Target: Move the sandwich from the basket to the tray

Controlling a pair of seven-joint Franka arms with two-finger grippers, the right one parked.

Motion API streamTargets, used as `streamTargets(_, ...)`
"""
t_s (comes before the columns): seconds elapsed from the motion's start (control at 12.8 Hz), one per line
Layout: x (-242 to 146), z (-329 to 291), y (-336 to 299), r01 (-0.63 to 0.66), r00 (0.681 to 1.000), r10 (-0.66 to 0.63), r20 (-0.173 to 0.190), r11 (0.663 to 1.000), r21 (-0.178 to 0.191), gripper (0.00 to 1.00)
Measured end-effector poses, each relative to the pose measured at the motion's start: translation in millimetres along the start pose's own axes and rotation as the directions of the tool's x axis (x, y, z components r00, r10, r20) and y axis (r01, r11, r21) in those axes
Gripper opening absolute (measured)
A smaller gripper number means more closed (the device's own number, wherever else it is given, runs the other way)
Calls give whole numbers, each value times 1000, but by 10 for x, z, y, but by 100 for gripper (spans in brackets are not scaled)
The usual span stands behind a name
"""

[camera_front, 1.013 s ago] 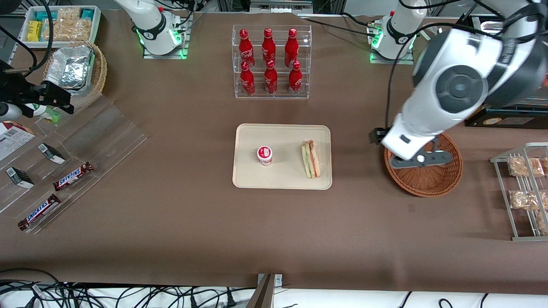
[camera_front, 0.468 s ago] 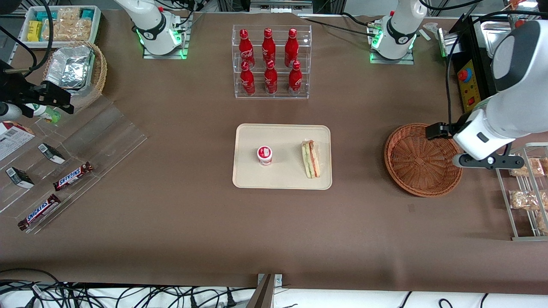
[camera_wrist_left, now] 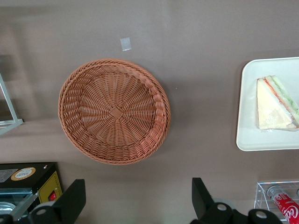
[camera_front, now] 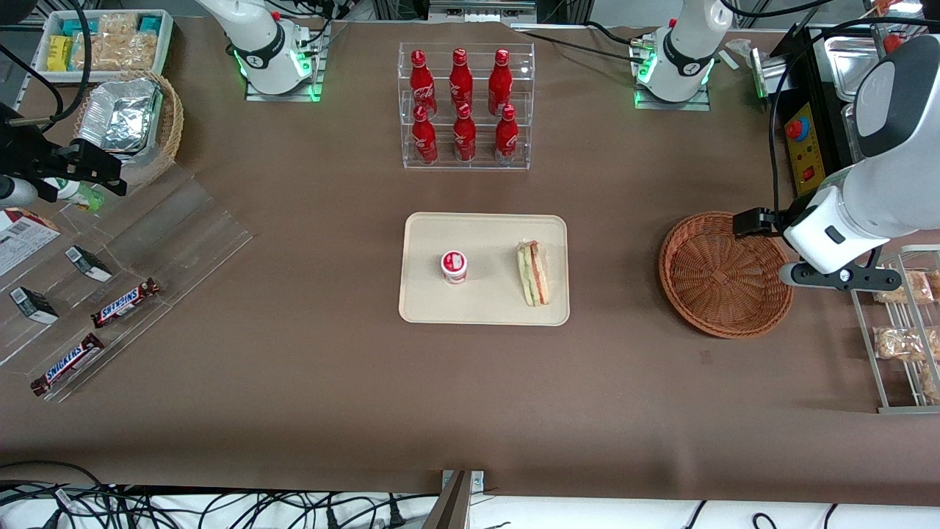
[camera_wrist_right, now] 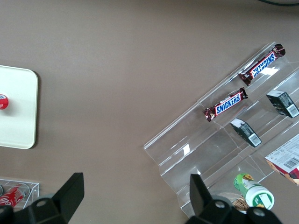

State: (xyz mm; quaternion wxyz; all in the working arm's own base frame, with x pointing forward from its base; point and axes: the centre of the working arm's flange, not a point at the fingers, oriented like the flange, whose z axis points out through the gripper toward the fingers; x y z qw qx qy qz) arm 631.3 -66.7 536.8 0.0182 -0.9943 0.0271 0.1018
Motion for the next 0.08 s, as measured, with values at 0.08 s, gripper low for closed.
streamTargets(0.08, 2, 1, -40, 7, 1000, -7, 0, 1000, 1, 100)
